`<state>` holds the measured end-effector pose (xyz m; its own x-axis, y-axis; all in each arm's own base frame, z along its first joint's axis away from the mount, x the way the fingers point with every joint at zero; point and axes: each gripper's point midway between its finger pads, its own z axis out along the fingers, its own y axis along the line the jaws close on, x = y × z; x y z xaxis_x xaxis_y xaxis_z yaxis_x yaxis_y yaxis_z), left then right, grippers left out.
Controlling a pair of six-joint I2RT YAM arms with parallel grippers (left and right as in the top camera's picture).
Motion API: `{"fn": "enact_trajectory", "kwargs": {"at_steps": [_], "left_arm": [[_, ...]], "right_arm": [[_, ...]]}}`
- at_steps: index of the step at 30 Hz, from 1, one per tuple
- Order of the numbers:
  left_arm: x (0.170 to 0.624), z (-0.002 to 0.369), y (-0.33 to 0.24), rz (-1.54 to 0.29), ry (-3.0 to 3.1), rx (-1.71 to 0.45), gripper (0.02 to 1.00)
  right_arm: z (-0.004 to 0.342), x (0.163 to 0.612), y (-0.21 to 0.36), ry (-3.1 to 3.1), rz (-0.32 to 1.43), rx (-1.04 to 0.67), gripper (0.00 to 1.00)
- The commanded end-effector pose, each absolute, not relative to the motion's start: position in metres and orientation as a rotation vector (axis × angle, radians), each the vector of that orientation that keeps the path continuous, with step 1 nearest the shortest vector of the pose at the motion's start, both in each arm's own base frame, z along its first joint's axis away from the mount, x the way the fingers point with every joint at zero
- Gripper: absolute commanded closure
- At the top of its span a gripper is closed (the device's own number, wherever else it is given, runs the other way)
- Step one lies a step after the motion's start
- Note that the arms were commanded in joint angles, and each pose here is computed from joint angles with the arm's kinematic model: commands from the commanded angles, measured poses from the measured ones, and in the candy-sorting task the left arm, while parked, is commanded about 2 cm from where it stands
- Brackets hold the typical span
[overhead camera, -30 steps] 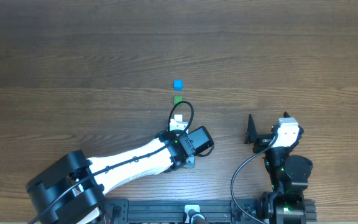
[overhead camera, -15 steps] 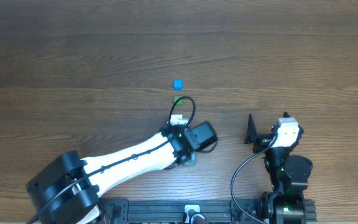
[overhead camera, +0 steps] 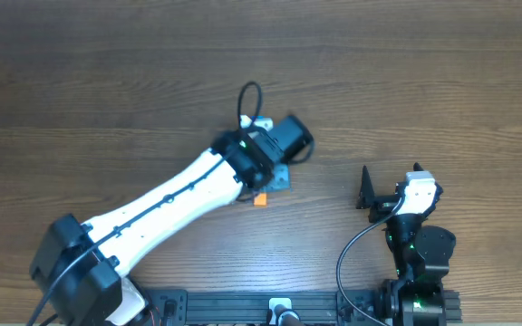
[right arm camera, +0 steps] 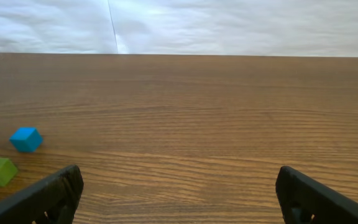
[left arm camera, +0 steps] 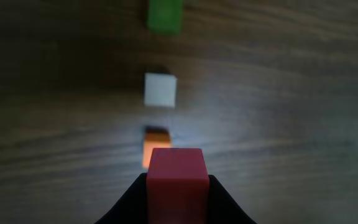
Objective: Stack Cubes
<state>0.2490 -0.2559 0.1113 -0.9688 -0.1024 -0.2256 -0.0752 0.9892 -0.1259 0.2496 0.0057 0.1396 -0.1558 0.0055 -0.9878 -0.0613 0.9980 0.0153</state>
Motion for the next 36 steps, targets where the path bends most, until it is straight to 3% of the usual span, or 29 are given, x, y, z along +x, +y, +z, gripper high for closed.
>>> {"fn": "enact_trajectory", "kwargs": {"at_steps": [1,11,36], "left_arm": [[0.266,0.101,-0.253,-0.160,2.912,-0.102,0.980],[0.275,0.067,-0.251,-0.097,2.968,-0.134,0.980],[0.288,0.049,-0.249,-0.036,2.967,-0.168,0.980]], "right_arm": [[0.138,0.249,0.009,1.727,0.071,-0.059,0.009],[0.138,0.249,0.009,1.727,0.071,-0.059,0.007],[0.138,0.249,0.009,1.728,0.070,-0.060,0.009]]}}
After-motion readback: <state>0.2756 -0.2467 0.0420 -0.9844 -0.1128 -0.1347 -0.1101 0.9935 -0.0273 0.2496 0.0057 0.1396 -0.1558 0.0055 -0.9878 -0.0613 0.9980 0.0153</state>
